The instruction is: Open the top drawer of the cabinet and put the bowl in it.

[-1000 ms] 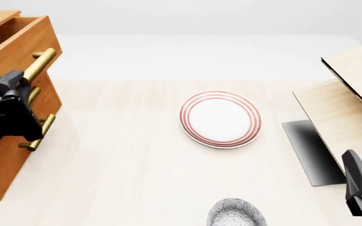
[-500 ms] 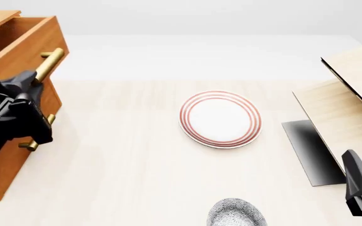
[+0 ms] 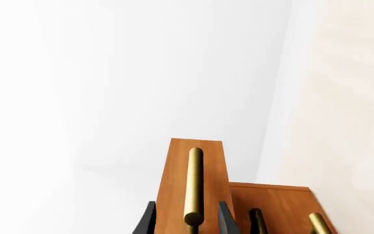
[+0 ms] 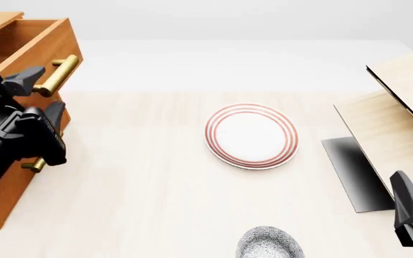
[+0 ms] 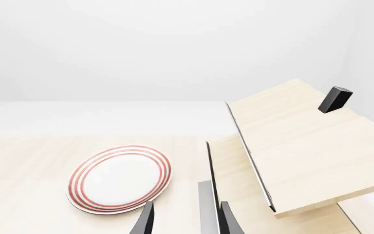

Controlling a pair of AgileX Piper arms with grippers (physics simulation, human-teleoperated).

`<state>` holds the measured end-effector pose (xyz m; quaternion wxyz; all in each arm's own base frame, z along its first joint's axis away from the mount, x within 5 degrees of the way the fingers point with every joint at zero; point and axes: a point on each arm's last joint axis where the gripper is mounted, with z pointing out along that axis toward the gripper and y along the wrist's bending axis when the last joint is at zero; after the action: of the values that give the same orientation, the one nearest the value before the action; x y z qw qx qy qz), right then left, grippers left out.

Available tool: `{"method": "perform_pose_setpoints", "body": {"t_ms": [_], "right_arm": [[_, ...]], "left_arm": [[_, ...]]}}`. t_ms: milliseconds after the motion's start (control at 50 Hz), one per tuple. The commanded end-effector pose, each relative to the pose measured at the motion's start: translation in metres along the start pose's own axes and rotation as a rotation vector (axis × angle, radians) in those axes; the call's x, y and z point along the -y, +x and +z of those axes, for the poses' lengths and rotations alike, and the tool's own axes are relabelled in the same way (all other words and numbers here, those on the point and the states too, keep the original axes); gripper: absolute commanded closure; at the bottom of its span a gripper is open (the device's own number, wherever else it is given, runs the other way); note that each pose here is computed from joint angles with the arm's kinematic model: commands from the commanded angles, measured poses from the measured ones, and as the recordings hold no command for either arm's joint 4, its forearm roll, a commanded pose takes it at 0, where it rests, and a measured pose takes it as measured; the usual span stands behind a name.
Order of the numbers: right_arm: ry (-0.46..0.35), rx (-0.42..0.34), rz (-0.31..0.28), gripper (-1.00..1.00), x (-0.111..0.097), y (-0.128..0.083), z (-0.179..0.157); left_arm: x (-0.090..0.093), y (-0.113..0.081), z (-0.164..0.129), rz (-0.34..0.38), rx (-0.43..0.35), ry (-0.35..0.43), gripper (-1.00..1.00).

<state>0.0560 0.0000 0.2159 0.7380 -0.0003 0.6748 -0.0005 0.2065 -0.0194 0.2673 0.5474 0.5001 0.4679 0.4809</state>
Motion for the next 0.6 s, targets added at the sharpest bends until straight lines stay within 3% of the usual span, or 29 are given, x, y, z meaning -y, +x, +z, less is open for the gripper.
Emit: {"method": "perform_pose_setpoints", "body": {"t_ms": [20, 160, 220, 240, 360, 600], "right_arm": [[0.000, -0.001, 0.000, -1.00, 0.000, 0.001, 0.000], [0.000, -0.001, 0.000, -1.00, 0.000, 0.001, 0.000], [0.000, 0.000, 0.000, -1.00, 0.000, 0.001, 0.000], [0.000, -0.001, 0.000, -1.00, 0.000, 0.001, 0.000], [0.000, 0.000, 0.000, -1.00, 0.000, 0.000, 0.000], [0.000, -0.001, 0.000, -1.00, 0.000, 0.001, 0.000]], "left_arm": [[-0.019, -0.016, -0.011, -0.035, 0.077, -0.042, -1.00], [-0.034, -0.023, -0.026, -0.052, 0.118, -0.051, -1.00], [-0.035, -0.023, -0.029, -0.051, 0.124, -0.051, -1.00], [-0.028, -0.022, -0.033, -0.020, 0.120, -0.061, -1.00], [-0.030, -0.024, -0.042, -0.041, 0.138, -0.048, -1.00], [-0.068, -0.019, -0.059, -0.256, 0.114, -0.026, -1.00]]}}
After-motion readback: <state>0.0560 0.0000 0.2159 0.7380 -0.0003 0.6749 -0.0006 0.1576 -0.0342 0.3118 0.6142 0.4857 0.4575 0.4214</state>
